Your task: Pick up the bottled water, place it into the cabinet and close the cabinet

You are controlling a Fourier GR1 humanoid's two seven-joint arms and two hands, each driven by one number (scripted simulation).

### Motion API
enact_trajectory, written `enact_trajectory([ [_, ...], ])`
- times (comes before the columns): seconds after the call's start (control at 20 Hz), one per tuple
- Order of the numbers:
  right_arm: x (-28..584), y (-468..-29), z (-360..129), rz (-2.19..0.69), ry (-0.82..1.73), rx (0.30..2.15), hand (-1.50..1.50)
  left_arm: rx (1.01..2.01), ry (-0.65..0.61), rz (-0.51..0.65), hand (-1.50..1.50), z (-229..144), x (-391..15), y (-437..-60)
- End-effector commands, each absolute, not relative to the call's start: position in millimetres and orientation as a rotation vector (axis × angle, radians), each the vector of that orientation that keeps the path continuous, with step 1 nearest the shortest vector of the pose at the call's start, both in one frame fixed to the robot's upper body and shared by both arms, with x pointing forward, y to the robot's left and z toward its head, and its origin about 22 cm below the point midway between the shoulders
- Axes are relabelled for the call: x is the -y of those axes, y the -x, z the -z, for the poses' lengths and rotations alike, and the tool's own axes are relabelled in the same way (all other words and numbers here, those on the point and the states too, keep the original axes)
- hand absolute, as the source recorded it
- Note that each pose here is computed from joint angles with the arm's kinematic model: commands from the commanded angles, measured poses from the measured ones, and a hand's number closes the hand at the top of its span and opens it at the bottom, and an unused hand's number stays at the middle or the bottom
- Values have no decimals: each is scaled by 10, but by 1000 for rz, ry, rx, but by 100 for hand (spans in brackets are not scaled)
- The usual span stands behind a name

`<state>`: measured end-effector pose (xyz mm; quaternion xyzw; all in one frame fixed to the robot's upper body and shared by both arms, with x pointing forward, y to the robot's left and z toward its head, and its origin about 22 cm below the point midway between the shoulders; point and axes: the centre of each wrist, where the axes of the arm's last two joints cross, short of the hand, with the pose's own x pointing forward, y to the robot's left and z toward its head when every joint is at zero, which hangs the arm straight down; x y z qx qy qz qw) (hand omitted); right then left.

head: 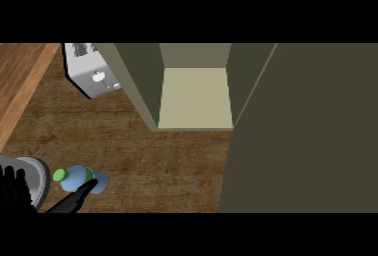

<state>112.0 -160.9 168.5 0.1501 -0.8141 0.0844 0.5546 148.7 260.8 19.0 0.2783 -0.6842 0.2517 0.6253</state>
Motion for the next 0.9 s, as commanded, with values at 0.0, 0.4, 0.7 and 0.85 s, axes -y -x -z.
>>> enact_trajectory([
  [0.0, 1711, -842, -1860, -216, -267, 1982, -150, 1562, -611, -576, -150, -7, -2668, -1585],
  [0.4, 1670, -900, -1756, -230, -270, 1998, -150, 1561, -570, -578, -150, 386, -2576, -1586],
  [0.7, 1731, -791, -1900, -188, -293, 1998, -150, 1524, -577, -613, -150, 764, -2778, -1588],
  [0.85, 1655, -812, -1789, -195, -268, 1999, -150, 1530, -578, -594, -150, 812, -2615, -1783],
])
